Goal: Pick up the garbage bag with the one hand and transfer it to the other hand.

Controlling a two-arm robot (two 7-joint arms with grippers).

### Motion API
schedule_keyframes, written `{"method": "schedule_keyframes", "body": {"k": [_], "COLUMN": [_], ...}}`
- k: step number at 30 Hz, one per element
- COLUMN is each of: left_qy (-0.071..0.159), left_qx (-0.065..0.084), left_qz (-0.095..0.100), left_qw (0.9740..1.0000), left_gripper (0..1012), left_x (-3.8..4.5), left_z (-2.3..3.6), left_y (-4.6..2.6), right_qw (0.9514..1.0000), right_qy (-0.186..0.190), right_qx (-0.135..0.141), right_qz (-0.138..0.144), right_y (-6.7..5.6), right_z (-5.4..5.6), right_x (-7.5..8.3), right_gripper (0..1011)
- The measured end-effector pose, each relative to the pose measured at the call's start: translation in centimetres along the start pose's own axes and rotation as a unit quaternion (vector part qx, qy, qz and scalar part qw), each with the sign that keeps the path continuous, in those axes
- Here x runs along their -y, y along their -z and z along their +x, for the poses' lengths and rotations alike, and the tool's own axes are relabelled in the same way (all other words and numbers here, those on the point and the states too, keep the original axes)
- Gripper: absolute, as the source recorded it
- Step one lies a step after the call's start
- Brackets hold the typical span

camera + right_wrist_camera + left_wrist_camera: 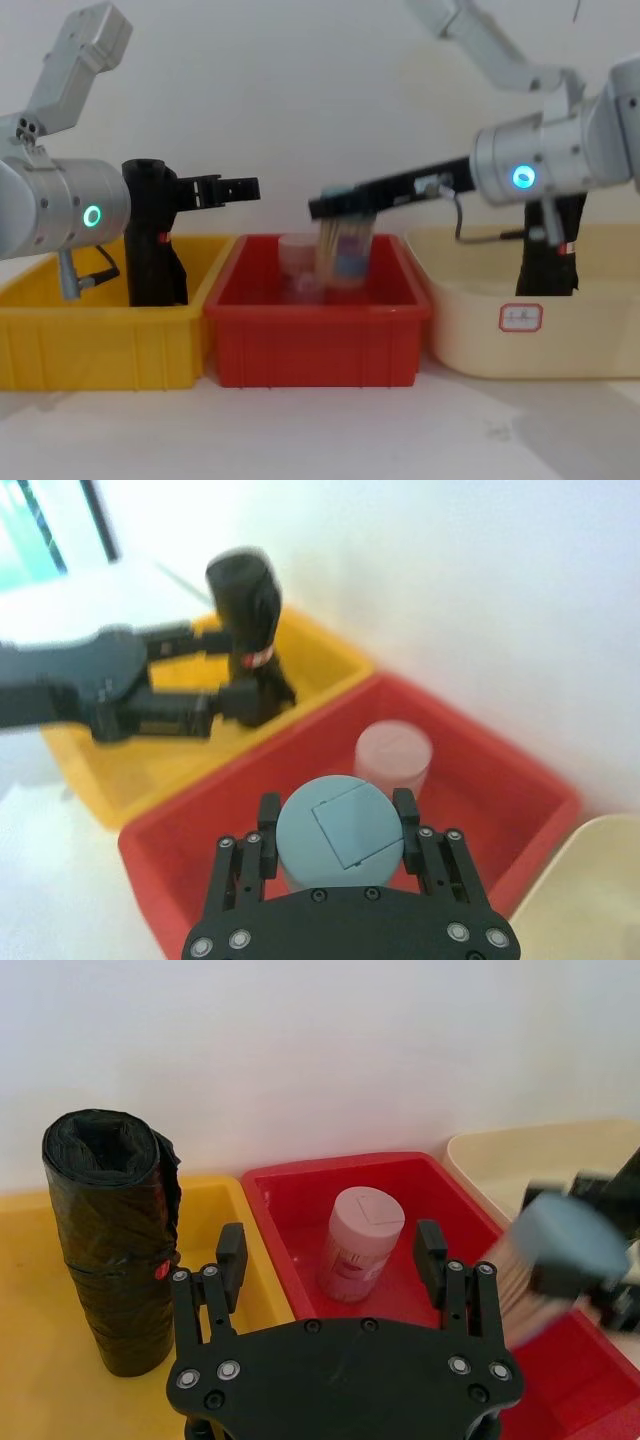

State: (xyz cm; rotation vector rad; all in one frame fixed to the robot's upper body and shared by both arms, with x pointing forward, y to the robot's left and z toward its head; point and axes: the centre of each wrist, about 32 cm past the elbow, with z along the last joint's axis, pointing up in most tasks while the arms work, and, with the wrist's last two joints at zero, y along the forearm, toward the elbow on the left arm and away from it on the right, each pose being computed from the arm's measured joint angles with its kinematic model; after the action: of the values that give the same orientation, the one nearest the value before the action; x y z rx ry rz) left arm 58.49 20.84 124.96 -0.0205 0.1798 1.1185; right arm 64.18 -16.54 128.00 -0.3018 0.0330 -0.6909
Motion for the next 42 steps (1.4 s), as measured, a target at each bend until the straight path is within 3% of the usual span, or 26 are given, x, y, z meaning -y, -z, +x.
{"method": "schedule_keyframes", "body": {"k": [5, 12, 19, 26, 32, 42], "left_qy": [0.0, 0.0, 0.0, 0.0, 0.0, 0.0], "left_qx": [0.0, 0.0, 0.0, 0.0, 0.0, 0.0], "left_qz": [0.0, 0.0, 0.0, 0.0, 0.0, 0.0], "left_qw": [1.0, 1.0, 1.0, 1.0, 1.0, 1.0], "left_gripper": [1001, 1001, 1001, 1001, 1001, 1001], "left_x": [0.0, 0.0, 0.0, 0.0, 0.0, 0.0], "left_z": [0.0, 0.0, 0.0, 0.0, 0.0, 0.0], "left_y": [0.0, 0.0, 0.0, 0.0, 0.0, 0.0], "right_qw": [0.9993, 0.9974, 0.9949, 0.9928, 0.9893, 0.9814], "right_qy": [0.022, 0.052, 0.087, 0.109, 0.131, 0.155], "right_qx": [-0.002, -0.002, -0.002, 0.0, 0.009, 0.03], "right_qz": [0.03, 0.05, 0.051, 0.051, 0.063, 0.109], "right_y": [-1.2, -1.6, -0.5, 0.9, 2.0, 3.3], "right_z": [0.9, 2.2, 3.8, 4.6, 4.8, 3.9], "right_x": [1.4, 3.1, 5.1, 6.3, 7.0, 7.5], "right_gripper": [659, 659, 663, 849, 1001, 1001]}}
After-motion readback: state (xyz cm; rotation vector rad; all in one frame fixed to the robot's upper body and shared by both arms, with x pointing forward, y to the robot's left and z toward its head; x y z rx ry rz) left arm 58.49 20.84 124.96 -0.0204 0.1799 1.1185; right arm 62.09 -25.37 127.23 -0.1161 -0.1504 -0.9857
